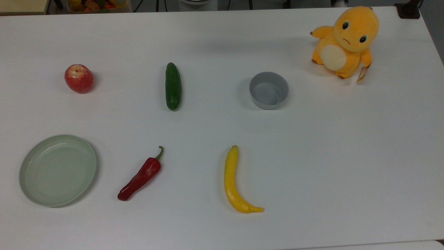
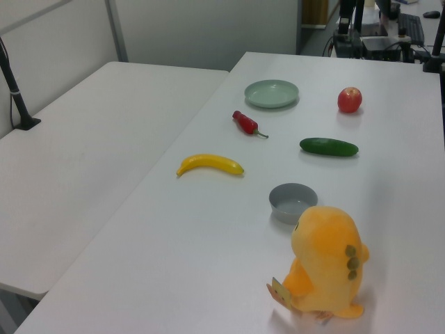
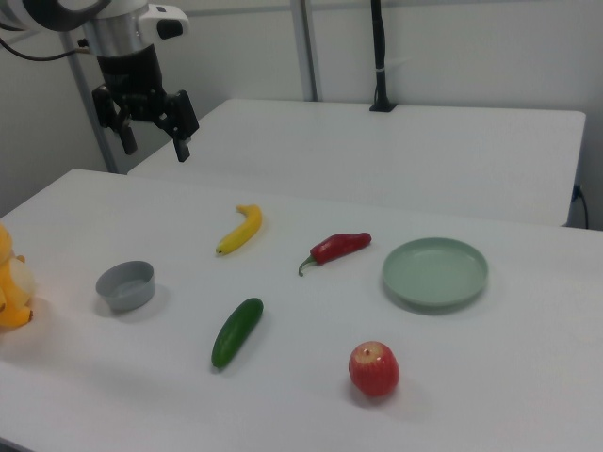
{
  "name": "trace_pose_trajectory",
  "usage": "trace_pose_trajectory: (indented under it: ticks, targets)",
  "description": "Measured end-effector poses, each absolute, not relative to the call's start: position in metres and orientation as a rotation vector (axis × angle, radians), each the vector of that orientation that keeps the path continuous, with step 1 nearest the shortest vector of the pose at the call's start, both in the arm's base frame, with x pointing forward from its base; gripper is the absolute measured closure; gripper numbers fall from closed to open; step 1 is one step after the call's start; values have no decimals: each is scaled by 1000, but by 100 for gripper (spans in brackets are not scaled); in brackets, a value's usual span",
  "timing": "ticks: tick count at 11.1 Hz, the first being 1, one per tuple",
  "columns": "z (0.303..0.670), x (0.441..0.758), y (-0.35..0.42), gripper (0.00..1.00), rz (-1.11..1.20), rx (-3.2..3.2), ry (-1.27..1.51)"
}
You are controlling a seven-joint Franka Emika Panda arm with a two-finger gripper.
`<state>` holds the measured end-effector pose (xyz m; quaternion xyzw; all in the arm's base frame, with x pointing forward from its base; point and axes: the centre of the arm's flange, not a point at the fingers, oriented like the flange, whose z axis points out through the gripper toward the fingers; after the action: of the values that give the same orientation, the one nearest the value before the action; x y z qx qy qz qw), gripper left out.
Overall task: Put the red apple in the bowl
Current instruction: 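Move the open gripper from its start pose toward the red apple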
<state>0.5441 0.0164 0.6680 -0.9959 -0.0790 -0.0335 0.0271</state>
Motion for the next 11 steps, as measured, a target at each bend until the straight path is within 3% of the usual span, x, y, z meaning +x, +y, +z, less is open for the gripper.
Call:
trace_pose_trajectory:
  ticks: [5, 11]
  targets:
    - [669, 544, -7, 0, -107, -3081, -188]
    - [668, 535, -92, 0, -109, -3087, 34]
